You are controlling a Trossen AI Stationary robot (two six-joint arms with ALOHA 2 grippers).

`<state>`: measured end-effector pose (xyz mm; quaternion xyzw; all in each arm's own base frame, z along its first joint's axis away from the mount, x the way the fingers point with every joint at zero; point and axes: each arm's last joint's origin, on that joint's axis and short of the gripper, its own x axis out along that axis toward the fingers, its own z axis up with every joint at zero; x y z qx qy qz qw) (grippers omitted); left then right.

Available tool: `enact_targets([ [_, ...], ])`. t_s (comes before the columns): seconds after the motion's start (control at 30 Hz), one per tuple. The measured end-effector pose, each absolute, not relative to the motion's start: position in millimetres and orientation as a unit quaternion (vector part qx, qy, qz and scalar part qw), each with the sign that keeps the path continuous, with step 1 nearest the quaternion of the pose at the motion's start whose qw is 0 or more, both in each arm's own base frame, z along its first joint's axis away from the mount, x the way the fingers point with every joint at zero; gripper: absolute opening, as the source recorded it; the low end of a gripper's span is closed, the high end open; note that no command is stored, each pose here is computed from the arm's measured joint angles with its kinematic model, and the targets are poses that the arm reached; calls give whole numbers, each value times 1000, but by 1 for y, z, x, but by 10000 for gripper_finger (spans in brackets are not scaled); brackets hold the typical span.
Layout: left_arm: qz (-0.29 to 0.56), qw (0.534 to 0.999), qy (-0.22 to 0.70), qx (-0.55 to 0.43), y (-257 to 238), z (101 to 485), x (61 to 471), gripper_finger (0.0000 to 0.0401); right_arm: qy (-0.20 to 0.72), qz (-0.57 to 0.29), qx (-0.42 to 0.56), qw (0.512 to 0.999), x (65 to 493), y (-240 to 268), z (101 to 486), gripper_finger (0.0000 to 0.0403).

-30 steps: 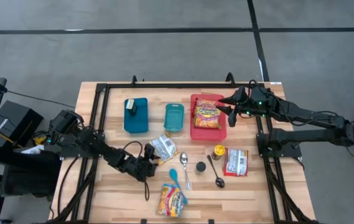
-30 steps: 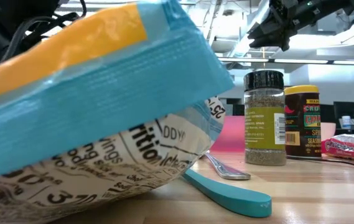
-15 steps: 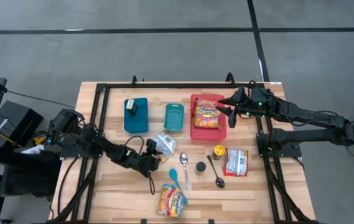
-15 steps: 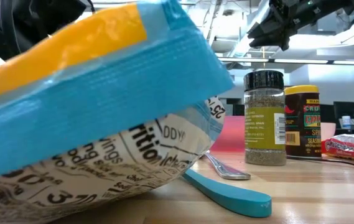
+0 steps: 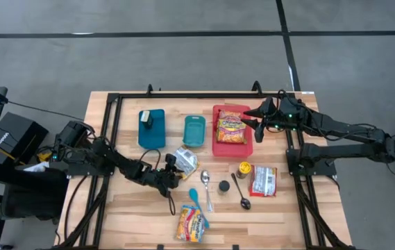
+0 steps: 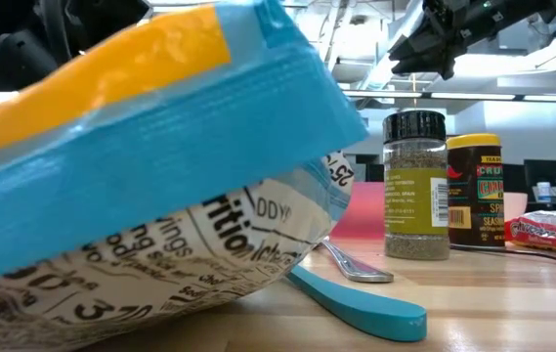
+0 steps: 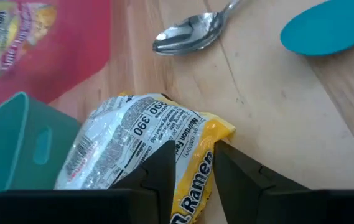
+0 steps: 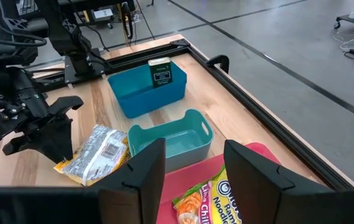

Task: Pick & Place Food Item
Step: Put the yellow noodle pack into the red bin

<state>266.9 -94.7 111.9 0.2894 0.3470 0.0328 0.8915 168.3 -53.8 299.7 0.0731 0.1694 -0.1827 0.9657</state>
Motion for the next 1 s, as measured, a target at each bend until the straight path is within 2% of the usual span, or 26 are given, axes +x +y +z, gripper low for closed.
enact_targets([
  [0.23, 26, 893, 347, 284, -94, 112, 268, 68, 169, -183, 73, 966, 168, -54, 300, 159],
  [0.53, 34, 903, 343, 257, -94, 112, 268, 6, 169, -183, 73, 966, 168, -54, 300, 159],
  [0.77, 37, 910, 329, 250, -95, 115, 270, 3, 169, -183, 73, 966, 168, -54, 300, 159],
  [1.0, 44, 936, 268, 226, -98, 131, 275, 1, 169, -183, 73, 966, 168, -54, 300, 159],
])
